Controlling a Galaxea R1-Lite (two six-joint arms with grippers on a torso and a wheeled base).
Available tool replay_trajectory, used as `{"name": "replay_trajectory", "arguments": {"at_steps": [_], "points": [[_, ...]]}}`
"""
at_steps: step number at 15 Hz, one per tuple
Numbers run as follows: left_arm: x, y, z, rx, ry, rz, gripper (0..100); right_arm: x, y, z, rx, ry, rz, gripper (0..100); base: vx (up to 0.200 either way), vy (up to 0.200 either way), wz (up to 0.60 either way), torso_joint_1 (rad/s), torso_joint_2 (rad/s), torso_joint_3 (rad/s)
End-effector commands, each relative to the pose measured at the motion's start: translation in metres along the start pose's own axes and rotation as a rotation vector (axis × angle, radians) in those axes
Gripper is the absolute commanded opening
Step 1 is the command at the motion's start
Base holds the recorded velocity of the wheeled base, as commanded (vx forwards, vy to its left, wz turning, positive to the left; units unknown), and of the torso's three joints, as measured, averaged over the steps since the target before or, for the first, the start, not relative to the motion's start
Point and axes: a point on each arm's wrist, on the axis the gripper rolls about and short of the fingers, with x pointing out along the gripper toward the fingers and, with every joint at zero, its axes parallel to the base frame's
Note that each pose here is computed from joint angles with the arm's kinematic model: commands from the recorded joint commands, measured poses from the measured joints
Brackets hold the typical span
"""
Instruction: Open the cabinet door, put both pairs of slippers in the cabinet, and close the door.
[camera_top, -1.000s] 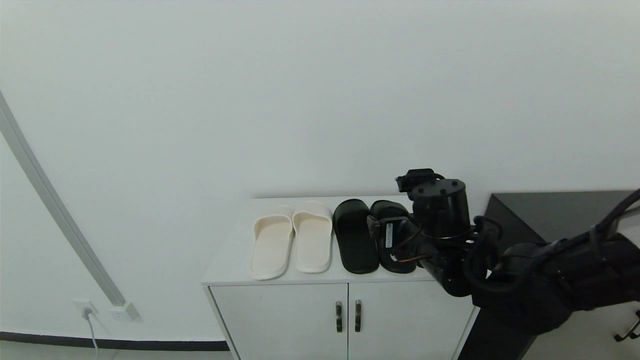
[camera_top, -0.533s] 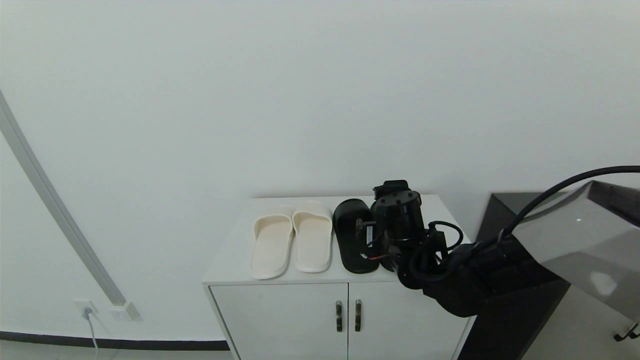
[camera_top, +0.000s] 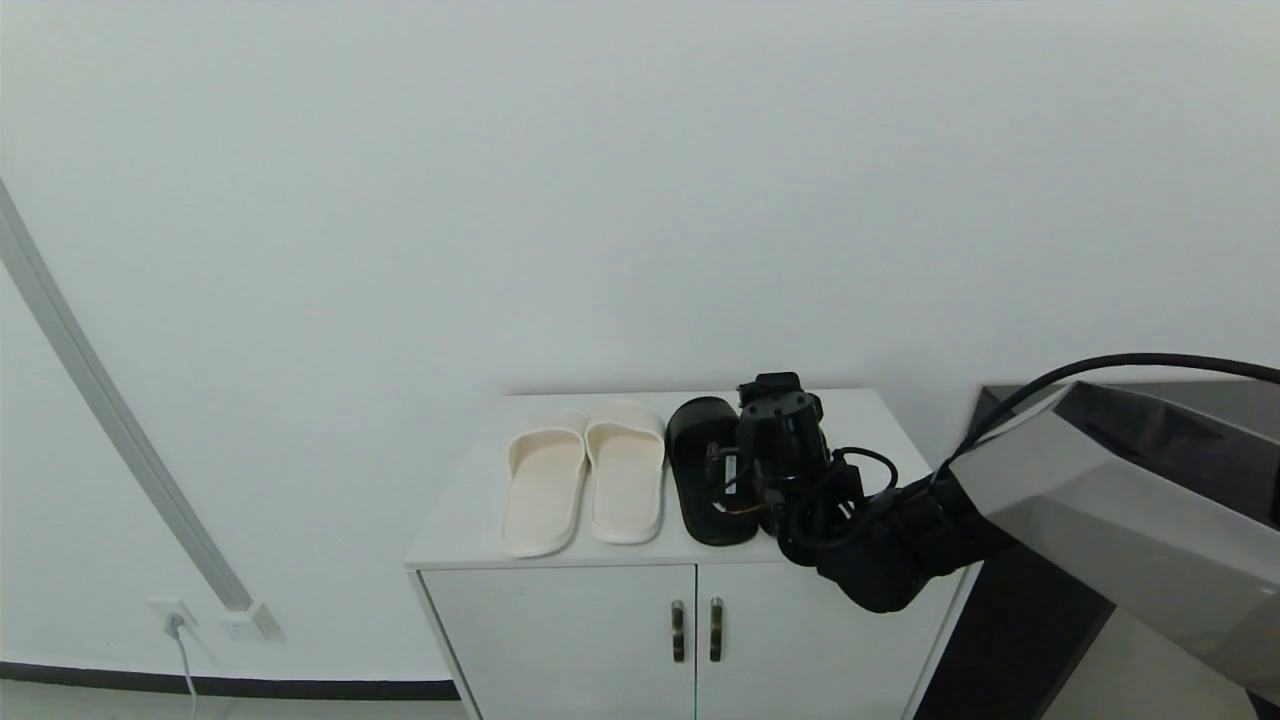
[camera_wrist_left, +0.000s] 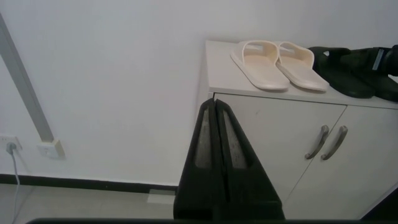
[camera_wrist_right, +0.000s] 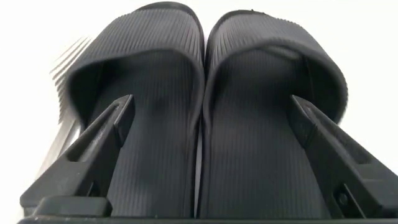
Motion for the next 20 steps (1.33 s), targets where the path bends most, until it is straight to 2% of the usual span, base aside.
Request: {"name": "replay_trajectory", "arguments": {"at_steps": [1, 11, 12, 20], "points": [[0.0, 0.0, 0.0, -0.001, 0.0, 0.001, 0, 0.014, 0.0, -0.005, 0.001, -0.001, -0.012, 100, 0.0, 0.0, 0.0, 0.0, 0.0, 0.0], [0.0, 0.0, 0.0, -0.001, 0.0, 0.001, 0, 0.054, 0.002, -0.008, -0.006, -0.026, -0.04, 100, 0.0, 0.0, 0.0, 0.0, 0.0, 0.0], [0.0, 0.0, 0.0, 0.0, 0.001, 0.001, 0, 0.057, 0.004, -0.008, -0.004, -0.028, -0.039, 0, 0.0, 0.0, 0.0, 0.0, 0.0, 0.0], [0.0, 0.0, 0.0, -0.002, 0.0, 0.002, 0, 0.06, 0.007, -0.007, -0.005, -0.03, -0.039, 0, 0.0, 0.0, 0.0, 0.0, 0.0, 0.0]]}}
